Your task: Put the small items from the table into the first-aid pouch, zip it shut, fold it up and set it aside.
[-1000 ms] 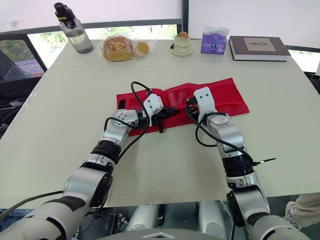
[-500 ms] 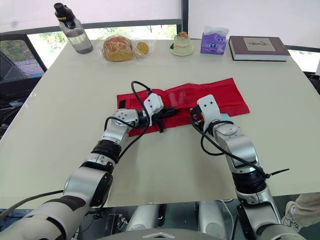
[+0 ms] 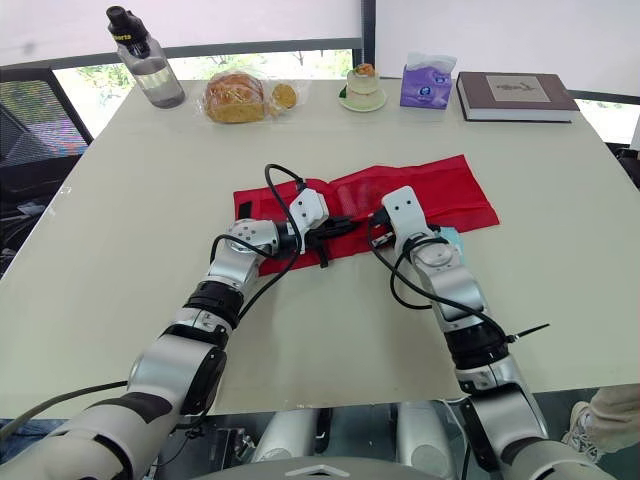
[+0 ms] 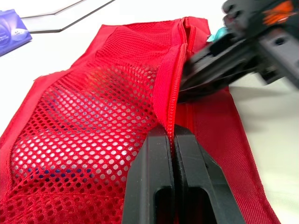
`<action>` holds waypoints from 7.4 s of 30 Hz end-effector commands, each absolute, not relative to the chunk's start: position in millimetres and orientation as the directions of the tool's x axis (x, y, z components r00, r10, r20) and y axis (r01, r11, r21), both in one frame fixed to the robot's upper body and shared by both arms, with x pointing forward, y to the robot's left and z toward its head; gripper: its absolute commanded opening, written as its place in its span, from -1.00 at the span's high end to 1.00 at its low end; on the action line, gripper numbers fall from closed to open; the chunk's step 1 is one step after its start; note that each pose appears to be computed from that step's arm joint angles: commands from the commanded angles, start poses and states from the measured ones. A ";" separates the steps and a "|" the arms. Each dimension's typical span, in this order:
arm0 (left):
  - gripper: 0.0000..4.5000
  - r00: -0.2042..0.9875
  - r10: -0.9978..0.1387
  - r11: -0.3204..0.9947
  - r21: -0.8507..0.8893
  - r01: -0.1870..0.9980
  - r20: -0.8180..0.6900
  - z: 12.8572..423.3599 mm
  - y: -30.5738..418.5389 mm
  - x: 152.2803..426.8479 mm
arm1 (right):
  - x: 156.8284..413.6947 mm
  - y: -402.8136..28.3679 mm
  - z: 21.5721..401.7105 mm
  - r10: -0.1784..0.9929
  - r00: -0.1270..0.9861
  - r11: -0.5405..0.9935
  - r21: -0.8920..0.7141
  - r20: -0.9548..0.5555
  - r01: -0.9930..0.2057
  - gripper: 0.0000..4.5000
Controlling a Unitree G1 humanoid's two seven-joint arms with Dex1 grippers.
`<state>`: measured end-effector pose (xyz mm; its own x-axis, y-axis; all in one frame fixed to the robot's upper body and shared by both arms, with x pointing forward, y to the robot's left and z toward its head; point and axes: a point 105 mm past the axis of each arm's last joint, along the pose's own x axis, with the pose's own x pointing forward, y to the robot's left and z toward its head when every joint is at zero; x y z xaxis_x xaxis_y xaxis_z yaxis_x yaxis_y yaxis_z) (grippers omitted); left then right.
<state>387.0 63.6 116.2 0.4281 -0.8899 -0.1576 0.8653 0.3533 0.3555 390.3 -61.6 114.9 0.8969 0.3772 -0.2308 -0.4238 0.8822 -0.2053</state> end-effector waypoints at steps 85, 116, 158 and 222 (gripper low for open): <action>-0.99 0.468 -0.825 0.229 0.569 0.789 -0.317 146.2 83.8 396.6 | 231.5 -164.9 186.9 0.729 0.683 0.667 -0.186 -0.041 -0.722 -1.00; -0.77 0.406 -0.843 0.122 0.608 0.784 -0.354 130.1 64.2 395.1 | 232.9 -167.9 183.3 0.700 0.714 0.691 -0.217 -0.038 -0.689 -1.00; 0.93 0.377 -0.904 0.176 0.630 0.756 -0.199 163.0 34.1 383.5 | 322.8 -182.4 116.0 0.793 0.386 0.279 -0.282 -0.472 -0.918 -1.00; 1.00 0.300 -0.947 0.201 0.515 0.833 -0.116 155.3 -16.2 366.0 | 340.2 -119.7 136.0 0.396 0.868 0.903 -0.043 -0.298 -0.427 -0.05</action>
<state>365.6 -13.7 137.6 0.2929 -0.9379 -0.1859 0.8500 0.1664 0.4997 344.2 -121.3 117.1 0.8552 0.3606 -0.3722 -0.3993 0.9164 -0.0296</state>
